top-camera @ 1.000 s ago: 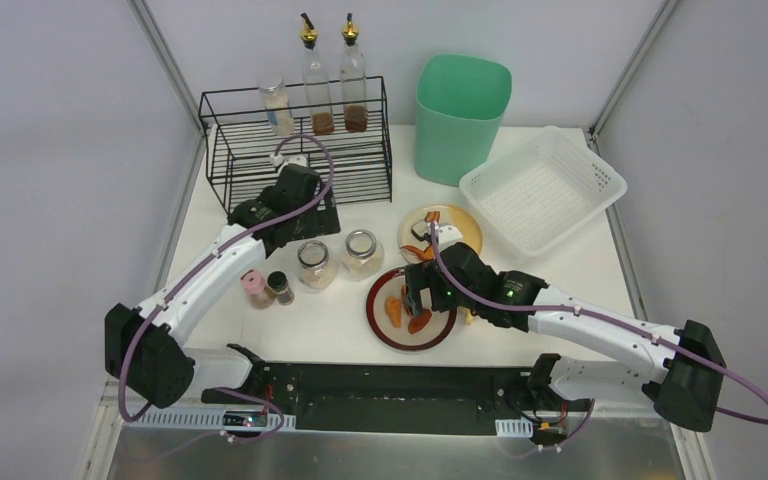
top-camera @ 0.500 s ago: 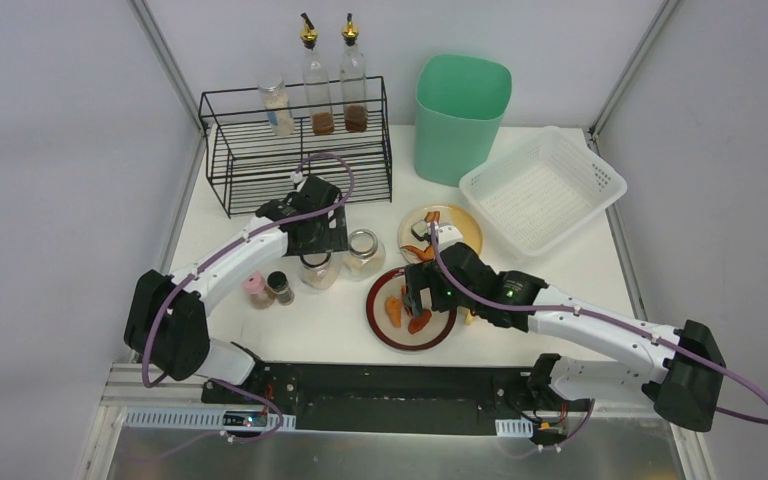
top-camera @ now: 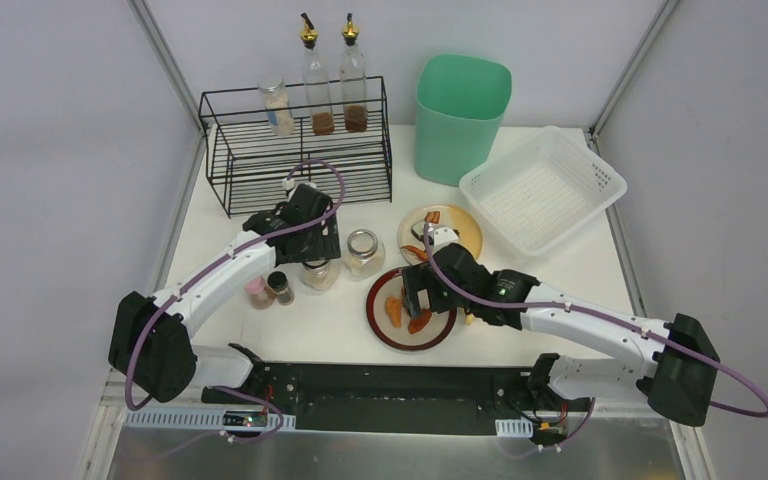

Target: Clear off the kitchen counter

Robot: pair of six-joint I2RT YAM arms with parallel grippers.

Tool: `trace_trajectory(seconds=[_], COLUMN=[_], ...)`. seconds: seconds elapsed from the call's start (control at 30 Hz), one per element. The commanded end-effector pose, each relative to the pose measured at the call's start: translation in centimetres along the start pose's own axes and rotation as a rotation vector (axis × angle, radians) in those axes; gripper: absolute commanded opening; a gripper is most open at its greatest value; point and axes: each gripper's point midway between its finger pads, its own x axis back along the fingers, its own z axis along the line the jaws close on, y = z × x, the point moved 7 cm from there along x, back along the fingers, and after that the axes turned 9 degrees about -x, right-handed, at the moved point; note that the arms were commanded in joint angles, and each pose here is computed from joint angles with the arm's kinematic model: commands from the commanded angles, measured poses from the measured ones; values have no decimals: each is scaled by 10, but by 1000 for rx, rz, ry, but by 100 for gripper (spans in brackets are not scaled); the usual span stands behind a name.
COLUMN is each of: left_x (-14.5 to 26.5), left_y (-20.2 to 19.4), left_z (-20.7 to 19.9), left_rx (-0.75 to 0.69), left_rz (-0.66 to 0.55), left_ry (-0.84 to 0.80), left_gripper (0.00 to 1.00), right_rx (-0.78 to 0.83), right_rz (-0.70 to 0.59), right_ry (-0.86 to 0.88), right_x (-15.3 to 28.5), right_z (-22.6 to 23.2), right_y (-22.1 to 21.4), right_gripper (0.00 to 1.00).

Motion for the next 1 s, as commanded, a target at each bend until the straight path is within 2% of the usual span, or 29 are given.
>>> trace_trajectory(seconds=[0.0,0.53,0.67,0.9,0.97], left_x=[5,0,1,19,29], left_y=[-8,-4,0,20,29], left_z=[0,-6,-9,-9,-10], left_rx=[9,-26,-39,-45,-45], left_rz=[15,50,49,-9,-38], left_ry=[-11,-6,-9,-10,-20], left_gripper=[81,68,49,0,0], right_rx=[-8,-10,-11,-13,-12], right_rz=[-20,-15,-18,-16,-18], right_ry=[3,6,11,19,20], right_x=[-1,-1,-1,1,1], right_z=[4,4,5,5,5], right_y=[4,4,4,4,4], right_gripper=[99,99,99,99,99])
